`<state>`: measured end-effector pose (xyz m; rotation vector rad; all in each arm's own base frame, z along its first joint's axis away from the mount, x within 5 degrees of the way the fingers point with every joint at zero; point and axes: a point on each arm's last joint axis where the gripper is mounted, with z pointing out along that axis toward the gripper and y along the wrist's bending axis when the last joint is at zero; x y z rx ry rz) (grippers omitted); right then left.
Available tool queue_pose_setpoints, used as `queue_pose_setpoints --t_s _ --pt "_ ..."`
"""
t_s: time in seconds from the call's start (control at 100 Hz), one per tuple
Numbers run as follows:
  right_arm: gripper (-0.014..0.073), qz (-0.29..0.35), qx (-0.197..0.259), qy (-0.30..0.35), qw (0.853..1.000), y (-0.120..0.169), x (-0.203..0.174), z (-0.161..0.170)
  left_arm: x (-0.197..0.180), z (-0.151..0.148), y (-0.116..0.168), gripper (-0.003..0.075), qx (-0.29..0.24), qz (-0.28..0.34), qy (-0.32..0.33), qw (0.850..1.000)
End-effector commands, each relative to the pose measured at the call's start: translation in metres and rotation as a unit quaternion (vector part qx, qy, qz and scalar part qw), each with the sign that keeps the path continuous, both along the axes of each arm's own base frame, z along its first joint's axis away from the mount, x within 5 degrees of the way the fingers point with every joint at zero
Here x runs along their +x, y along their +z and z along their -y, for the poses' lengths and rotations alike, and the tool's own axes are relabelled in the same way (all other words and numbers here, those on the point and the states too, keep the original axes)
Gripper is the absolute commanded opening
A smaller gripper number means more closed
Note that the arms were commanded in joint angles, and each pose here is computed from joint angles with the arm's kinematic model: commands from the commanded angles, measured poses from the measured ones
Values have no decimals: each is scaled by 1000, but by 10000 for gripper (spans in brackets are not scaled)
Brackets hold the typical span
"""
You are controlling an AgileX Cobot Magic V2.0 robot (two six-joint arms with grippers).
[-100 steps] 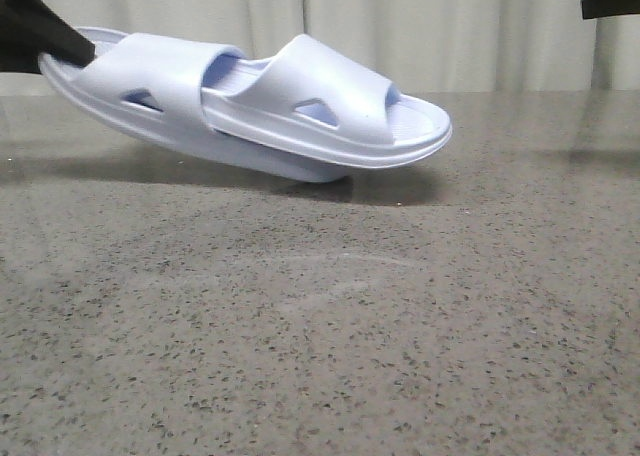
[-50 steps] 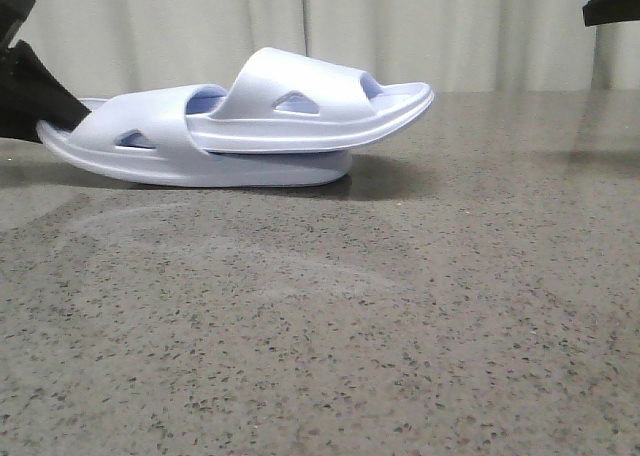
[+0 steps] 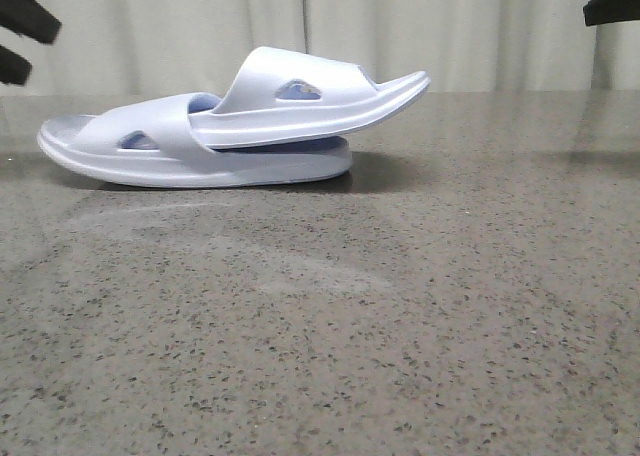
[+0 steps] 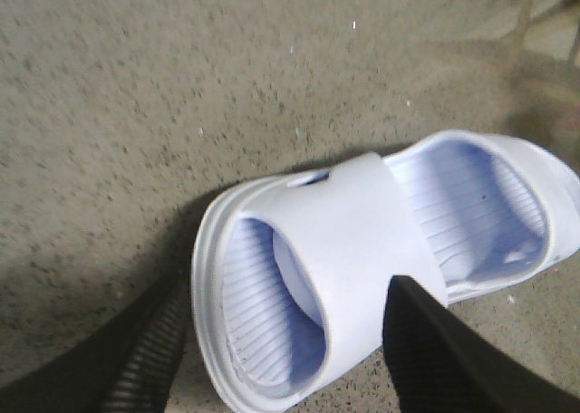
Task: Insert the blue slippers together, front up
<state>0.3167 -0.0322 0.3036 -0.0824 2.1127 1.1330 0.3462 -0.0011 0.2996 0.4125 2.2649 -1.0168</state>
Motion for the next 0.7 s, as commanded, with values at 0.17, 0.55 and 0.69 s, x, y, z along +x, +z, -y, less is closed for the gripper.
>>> queue_pose_setpoints --t_s 0.17,0.55,0.69 --pt "137 65 27 50 996 44 -22 -17 -49 -2 90 365 -7 131 5 991" --pt "-97 153 -86 1 984 71 -55 -72 -97 44 151 15 52 315 55 946" --pt "-97 204 -135 -47 968 78 -77 -85 -119 58 155 15 85 380 111 914"
